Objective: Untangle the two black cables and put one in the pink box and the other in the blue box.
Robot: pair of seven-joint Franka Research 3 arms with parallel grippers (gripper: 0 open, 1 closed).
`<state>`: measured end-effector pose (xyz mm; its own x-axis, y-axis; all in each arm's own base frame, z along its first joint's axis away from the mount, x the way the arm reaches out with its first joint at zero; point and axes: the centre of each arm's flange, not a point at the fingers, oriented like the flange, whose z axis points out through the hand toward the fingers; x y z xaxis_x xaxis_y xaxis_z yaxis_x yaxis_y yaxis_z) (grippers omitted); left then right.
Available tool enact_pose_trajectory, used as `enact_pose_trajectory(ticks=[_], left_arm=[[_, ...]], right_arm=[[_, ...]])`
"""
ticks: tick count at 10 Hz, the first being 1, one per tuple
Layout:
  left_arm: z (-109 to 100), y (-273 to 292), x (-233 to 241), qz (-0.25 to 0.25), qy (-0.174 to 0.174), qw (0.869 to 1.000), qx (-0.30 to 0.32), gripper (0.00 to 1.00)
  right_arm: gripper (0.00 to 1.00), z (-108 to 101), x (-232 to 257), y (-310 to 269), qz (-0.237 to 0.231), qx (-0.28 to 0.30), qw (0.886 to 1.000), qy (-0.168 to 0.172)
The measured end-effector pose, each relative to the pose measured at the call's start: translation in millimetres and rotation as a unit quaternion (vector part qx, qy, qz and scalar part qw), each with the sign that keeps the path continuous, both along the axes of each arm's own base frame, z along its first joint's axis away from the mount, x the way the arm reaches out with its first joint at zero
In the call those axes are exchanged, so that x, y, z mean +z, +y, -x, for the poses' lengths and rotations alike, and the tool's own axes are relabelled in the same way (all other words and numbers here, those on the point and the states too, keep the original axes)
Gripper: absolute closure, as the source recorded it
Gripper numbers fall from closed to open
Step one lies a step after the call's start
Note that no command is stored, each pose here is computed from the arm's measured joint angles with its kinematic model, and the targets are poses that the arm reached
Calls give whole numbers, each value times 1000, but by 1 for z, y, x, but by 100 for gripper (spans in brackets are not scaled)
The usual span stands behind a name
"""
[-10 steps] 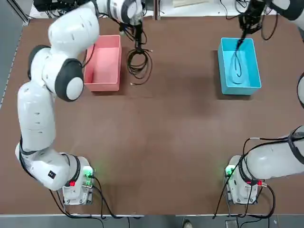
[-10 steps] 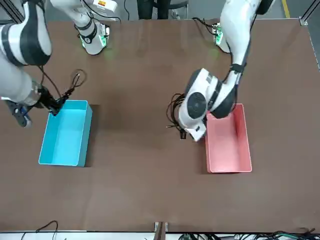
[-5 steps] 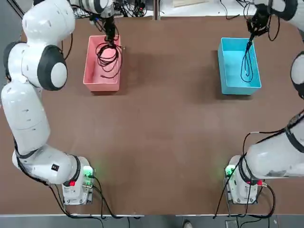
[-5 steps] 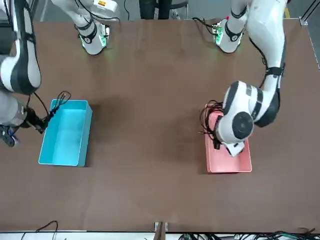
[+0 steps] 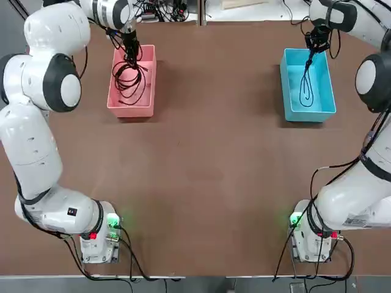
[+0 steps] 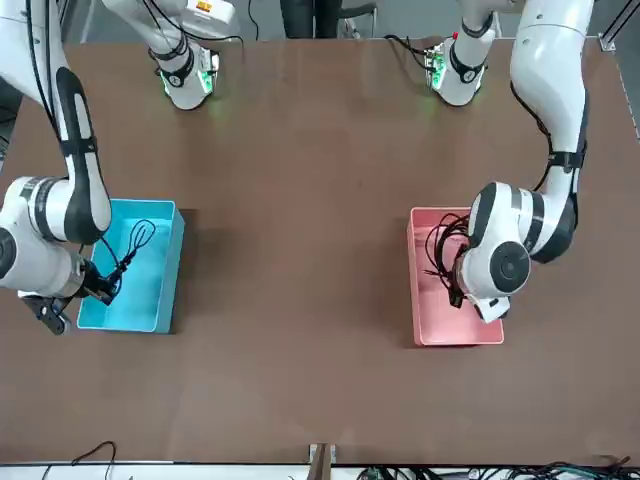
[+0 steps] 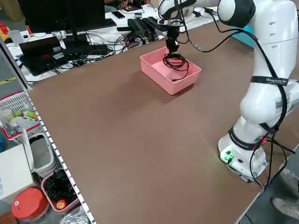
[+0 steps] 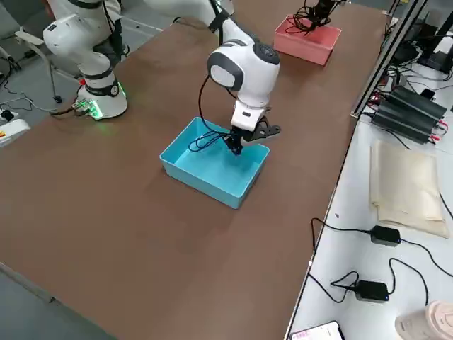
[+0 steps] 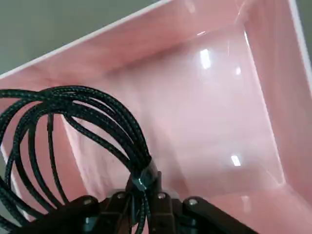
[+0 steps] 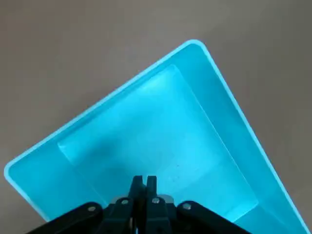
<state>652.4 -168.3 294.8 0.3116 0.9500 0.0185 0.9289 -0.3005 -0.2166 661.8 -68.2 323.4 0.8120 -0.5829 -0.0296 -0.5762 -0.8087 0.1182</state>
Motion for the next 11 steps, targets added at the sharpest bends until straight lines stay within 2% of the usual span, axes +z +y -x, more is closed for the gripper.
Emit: enact_pose_trajectory(ticks=[2, 3, 6, 7, 8, 9, 11], left_arm=[[-2, 0, -5, 7, -4, 1000, -6, 58], [-3, -2, -2, 17, -7, 1000, -1, 44], [-14, -6, 48, 36, -48, 998, -1, 1], [-14, -5, 83, 42, -72, 997, -6, 0], [-8, -4, 120, 44, -90, 995, -12, 0], [3, -3, 154, 45, -94, 994, -36, 0], [30, 6, 205, 48, -75, 988, -130, 0]], right_arm=[[67, -1, 0, 3, 0, 2, 1000, -1], [51, -1, 1, 4, -1, 3, 1000, -1], [7, -2, 1, 14, -2, 15, 1000, -1], [0, -4, 3, 24, -3, 24, 1000, -2], [0, -6, 8, 36, -3, 38, 999, -5], [0, -8, 19, 51, -4, 60, 998, -5], [0, -5, 68, 71, -8, 117, 993, 19]])
